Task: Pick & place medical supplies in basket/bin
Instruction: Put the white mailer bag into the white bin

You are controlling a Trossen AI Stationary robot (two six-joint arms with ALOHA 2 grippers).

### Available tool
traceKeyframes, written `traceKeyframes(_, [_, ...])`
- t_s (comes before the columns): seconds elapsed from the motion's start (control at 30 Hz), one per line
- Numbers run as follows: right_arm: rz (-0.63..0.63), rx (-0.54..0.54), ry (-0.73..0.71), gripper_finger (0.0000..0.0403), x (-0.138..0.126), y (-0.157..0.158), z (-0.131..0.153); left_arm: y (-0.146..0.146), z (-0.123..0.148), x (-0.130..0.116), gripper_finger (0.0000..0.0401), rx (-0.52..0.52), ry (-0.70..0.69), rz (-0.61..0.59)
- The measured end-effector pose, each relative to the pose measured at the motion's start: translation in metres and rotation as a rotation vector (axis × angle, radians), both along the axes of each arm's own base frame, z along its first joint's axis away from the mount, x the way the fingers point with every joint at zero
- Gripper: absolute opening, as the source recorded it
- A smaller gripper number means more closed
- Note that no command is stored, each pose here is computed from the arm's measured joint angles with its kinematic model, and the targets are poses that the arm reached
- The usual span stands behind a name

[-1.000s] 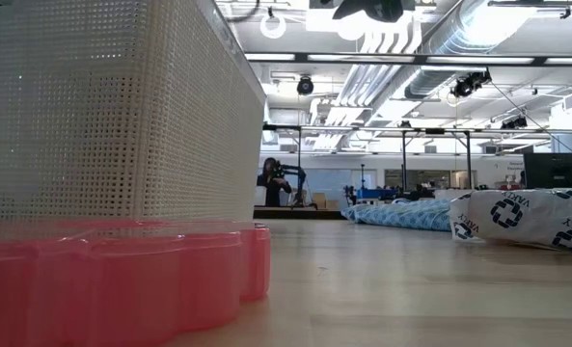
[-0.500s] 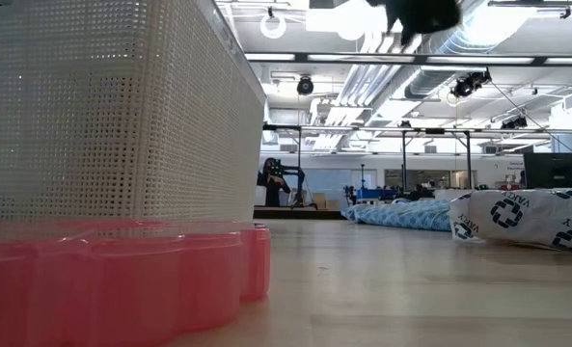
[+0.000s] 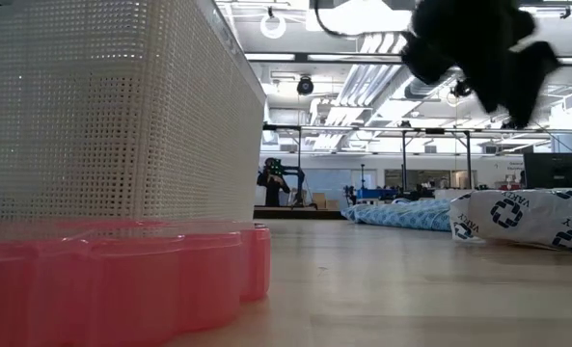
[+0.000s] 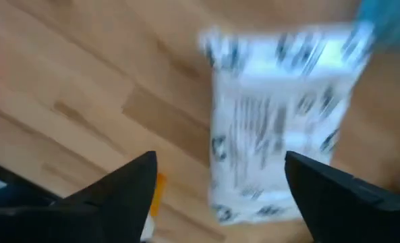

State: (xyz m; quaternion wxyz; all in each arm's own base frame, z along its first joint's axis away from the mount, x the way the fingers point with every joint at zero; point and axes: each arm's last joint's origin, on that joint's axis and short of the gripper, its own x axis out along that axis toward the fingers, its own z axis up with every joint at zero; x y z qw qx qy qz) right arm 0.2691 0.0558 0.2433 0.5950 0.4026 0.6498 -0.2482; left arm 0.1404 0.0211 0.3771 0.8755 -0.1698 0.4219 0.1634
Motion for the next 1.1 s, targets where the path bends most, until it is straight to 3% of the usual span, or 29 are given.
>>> traceKeyframes(0.17, [-0.028,0.052,0.141,0.0331,-0.019,0.015,-0.030,0.000,0.000,0.000,0.0177,0.000,-0.001,0.000])
traceKeyframes(0.4, [-0.007,-0.014,0.086,0.0332,-0.027,0.027,-0.043,0.000,0.000,0.000,0.0177,0.002,0.000,-0.004])
traceKeyframes(0.57, [0.008,-0.058,0.125,0.0332,-0.039,0.027,-0.054,0.000,0.000,0.000,0.0177,-0.001,-0.002,0.000])
traceKeyframes(0.93, [0.017,-0.115,0.052,0.0332,-0.052,0.022,-0.071,0.001,0.000,0.000,0.0177,0.025,0.001,0.022])
traceKeyframes(1.1, [-0.084,-0.099,-0.095,0.0332,-0.048,0.018,-0.077,0.002,0.000,0.003,0.0177,0.043,0.000,0.035])
